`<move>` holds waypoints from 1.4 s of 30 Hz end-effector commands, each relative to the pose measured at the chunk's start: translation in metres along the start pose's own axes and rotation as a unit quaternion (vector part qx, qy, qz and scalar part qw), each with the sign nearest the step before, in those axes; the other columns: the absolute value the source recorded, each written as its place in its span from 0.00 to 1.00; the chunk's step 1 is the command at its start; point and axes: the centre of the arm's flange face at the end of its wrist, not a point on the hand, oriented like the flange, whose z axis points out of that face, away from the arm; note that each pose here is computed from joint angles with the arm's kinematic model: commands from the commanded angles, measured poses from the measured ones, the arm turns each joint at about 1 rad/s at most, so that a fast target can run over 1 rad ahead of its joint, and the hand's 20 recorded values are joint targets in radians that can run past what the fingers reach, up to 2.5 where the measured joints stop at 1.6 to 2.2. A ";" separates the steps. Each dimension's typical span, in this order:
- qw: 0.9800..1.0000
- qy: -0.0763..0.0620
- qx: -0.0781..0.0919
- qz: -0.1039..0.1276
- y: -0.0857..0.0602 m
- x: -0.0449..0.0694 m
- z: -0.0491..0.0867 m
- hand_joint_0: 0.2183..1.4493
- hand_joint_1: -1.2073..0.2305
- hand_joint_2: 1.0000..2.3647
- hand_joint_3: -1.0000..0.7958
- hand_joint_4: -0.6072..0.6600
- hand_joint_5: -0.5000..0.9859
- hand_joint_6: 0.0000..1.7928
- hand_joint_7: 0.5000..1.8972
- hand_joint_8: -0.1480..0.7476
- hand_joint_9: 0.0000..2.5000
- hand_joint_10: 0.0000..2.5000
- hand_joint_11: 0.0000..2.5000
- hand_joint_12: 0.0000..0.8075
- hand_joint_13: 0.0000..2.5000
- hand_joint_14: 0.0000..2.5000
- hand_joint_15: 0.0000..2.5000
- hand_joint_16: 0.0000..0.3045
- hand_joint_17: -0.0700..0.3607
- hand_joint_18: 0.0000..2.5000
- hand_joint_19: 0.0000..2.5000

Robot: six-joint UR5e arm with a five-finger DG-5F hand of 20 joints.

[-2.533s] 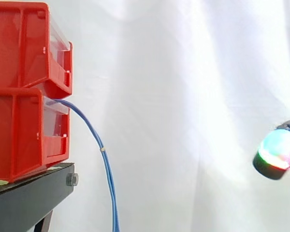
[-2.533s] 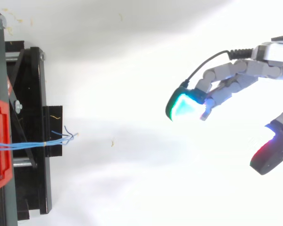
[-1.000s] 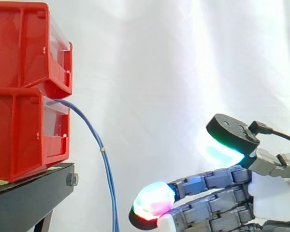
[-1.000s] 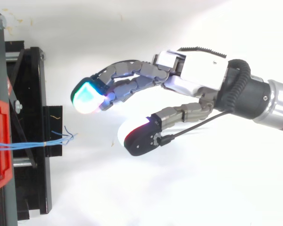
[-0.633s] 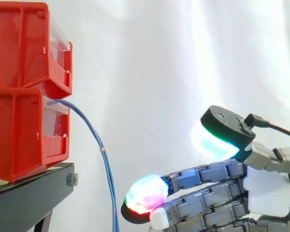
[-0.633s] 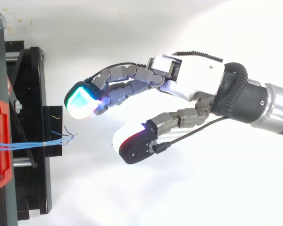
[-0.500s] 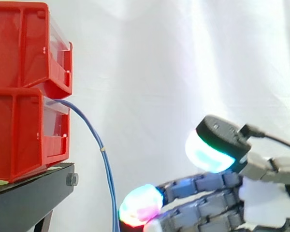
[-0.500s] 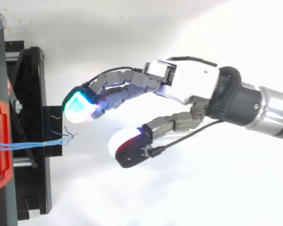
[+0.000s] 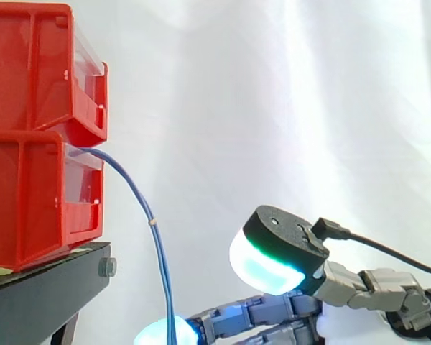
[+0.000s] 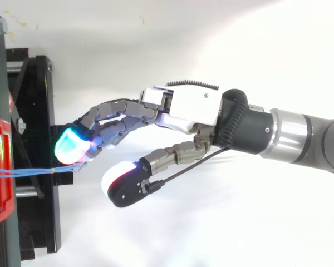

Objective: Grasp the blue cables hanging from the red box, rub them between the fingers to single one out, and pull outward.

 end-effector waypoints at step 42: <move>0.996 0.049 0.081 0.000 0.042 -0.016 0.004 0.30 0.35 0.00 0.33 0.66 0.26 0.31 0.54 0.46 0.27 0.00 0.20 0.45 0.23 0.01 0.16 0.16 0.42 0.21 0.27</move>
